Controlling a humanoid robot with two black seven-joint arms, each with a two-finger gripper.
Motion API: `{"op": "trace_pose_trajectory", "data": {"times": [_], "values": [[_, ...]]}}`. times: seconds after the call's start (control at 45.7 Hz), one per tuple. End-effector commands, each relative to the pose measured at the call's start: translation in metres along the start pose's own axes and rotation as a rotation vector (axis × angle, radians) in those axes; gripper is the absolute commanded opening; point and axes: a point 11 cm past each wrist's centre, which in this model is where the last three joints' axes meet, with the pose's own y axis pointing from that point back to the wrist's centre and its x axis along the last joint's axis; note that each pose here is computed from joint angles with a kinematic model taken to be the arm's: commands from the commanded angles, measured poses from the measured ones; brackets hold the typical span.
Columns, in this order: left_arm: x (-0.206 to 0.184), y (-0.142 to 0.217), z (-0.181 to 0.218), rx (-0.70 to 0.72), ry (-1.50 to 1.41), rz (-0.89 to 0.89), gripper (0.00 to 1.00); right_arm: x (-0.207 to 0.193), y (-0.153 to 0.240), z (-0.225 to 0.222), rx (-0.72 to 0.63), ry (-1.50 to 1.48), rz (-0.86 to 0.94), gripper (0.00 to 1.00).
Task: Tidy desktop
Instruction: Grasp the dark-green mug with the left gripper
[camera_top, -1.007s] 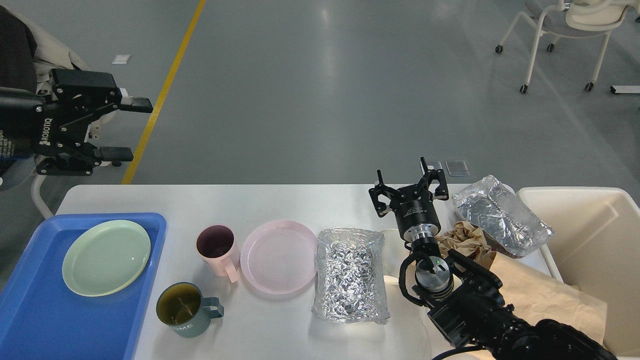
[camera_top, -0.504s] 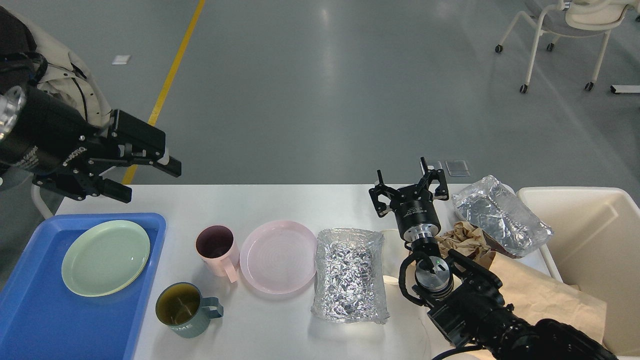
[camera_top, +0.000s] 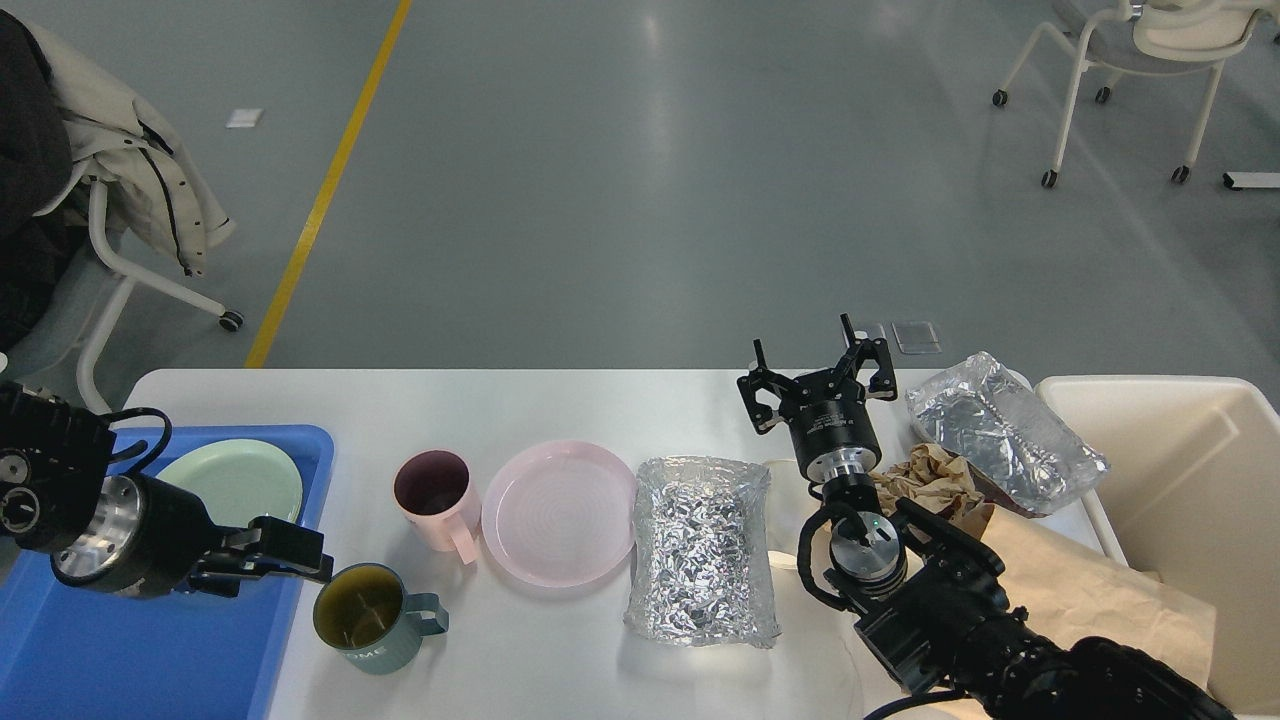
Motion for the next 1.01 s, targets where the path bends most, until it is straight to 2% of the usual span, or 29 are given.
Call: {"op": "trace_pose_trajectory", "data": {"times": [0.0,0.307,0.46,0.547,0.657,0.723,0.766,0.876,0.92,0.985], "values": [[-0.011,-0.020,-0.002,0.015,-0.001,0.028,0.94,0.000,0.000,0.000,0.000,-0.001,-0.002,1.00],[-0.014,-0.052,0.008,0.054,-0.037,0.087,0.87,0.000,0.000,0.000,0.000,-0.001,-0.002,1.00],[-0.020,-0.067,0.007,0.080,-0.053,0.094,0.77,0.000,0.000,0.000,0.000,-0.001,-0.002,1.00],[-0.023,-0.074,0.008,0.082,-0.066,0.094,0.68,0.000,0.000,0.000,0.000,-0.001,-0.002,1.00],[-0.026,-0.077,0.004,0.085,-0.080,0.093,0.47,0.000,0.000,0.000,0.000,-0.001,-0.002,1.00],[-0.027,-0.079,0.002,0.087,-0.111,0.102,0.37,0.000,0.000,0.000,0.000,-0.001,-0.002,1.00],[-0.028,-0.080,0.000,0.092,-0.126,0.106,0.33,0.000,0.000,0.000,0.000,-0.001,-0.002,1.00],[-0.029,-0.082,-0.005,0.105,-0.129,0.109,0.30,0.000,0.000,0.000,0.000,-0.001,-0.002,1.00],[-0.031,-0.083,-0.006,0.105,-0.128,0.105,0.25,0.000,0.000,0.000,0.000,-0.001,-0.002,1.00],[-0.031,-0.083,-0.006,0.109,-0.128,0.106,0.13,0.000,0.000,0.000,0.000,-0.001,-0.002,1.00]]}}
